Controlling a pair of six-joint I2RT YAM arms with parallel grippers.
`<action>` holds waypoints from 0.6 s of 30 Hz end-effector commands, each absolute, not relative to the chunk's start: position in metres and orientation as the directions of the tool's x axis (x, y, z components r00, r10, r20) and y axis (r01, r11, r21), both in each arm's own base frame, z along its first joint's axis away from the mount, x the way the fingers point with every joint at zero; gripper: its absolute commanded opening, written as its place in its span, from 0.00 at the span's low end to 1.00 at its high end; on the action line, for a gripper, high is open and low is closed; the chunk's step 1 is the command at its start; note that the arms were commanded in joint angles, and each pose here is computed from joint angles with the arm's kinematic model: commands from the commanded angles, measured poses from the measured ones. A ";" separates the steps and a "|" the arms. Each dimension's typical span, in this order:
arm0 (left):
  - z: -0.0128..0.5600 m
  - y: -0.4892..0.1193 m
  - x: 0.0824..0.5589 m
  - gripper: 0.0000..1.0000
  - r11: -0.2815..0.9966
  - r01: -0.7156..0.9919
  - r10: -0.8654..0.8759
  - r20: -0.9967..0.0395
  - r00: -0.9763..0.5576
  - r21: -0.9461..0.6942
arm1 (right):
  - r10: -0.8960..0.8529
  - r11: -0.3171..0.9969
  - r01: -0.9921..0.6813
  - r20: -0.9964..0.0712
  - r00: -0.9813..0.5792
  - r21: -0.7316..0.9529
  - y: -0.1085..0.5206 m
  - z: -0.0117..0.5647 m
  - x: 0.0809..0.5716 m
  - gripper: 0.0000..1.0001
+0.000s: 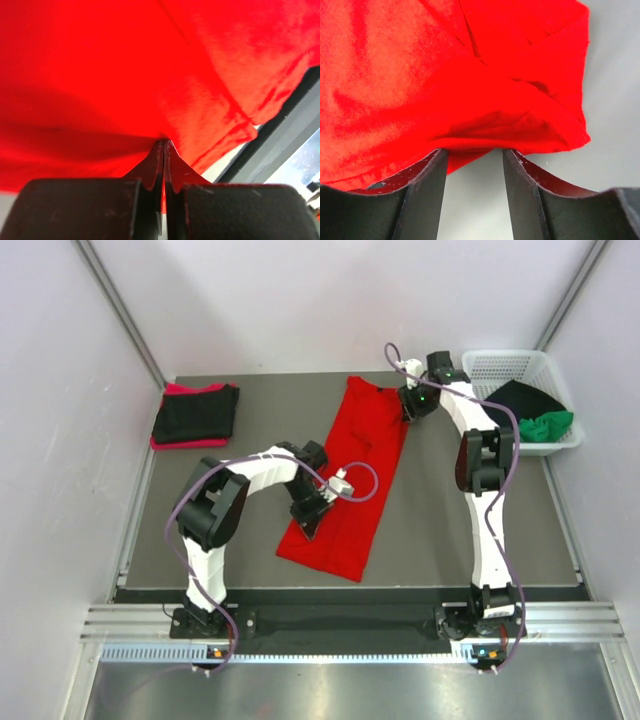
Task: Fold and stack the t-shirts
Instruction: Fold the tshirt
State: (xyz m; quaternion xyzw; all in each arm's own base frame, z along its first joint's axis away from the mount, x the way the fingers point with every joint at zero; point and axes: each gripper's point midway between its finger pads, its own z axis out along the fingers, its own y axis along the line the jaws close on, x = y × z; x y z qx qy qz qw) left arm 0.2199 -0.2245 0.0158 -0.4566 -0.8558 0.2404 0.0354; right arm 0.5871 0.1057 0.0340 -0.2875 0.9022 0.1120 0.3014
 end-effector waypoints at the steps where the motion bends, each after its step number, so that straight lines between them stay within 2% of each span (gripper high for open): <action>1: -0.015 -0.239 0.195 0.00 0.416 0.795 0.847 -0.129 -0.515 -0.442 | -0.471 0.789 -0.614 -0.631 -0.617 0.011 0.122 0.023 0.599 0.49; 10: -0.042 -0.272 0.146 0.00 0.319 0.831 0.920 -0.063 -0.388 -0.456 | -0.484 0.765 -0.643 -0.653 -0.583 0.007 0.146 0.021 0.604 0.51; 18: -0.053 -0.303 0.123 0.00 0.264 0.832 0.946 -0.039 -0.323 -0.489 | -0.529 0.726 -0.686 -0.676 -0.513 -0.048 0.177 0.028 0.611 0.56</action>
